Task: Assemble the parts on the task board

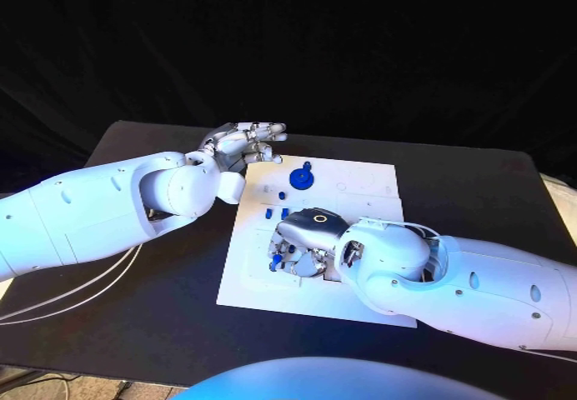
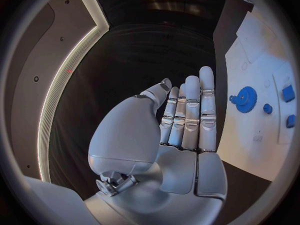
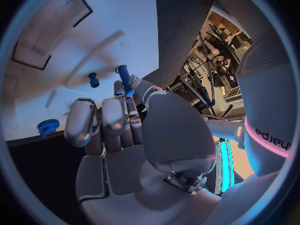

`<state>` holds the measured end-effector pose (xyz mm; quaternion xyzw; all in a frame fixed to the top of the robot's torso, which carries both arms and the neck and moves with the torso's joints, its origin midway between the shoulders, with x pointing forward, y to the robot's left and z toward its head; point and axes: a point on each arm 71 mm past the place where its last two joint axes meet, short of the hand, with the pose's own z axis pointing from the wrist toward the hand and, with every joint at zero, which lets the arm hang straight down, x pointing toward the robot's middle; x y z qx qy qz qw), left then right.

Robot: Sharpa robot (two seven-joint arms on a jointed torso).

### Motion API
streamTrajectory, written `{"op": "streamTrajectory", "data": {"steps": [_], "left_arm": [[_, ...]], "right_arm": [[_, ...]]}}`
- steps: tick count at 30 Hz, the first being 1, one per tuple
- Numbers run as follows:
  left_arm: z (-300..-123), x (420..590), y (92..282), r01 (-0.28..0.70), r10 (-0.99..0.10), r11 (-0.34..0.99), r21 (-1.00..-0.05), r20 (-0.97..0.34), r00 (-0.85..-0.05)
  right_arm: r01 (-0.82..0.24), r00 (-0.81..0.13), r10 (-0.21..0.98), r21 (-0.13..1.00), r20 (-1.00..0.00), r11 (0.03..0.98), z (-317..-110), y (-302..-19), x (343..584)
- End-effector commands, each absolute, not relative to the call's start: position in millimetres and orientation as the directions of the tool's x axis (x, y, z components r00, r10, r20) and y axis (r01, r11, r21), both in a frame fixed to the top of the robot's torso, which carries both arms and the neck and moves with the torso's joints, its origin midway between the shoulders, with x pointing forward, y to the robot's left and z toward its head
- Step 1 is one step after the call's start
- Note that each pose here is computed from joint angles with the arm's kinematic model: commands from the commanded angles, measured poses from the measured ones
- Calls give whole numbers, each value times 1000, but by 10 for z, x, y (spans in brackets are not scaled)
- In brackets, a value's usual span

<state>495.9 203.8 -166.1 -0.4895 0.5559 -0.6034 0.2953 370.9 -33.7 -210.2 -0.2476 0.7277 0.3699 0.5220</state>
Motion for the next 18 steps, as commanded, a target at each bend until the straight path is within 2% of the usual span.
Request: {"op": "streamTrajectory", "data": {"steps": [1, 18], "left_arm": [[-1647, 4956, 2022, -178, -894, -209, -962, 262, -364], [-1645, 4952, 2018, -179, -893, -210, -961, 263, -366]], "right_arm": [[-757, -330, -2, 263, -944, 598, -2121, -336, 3700], [-756, -322, -8, 252, -947, 604, -2156, -321, 3767]]}}
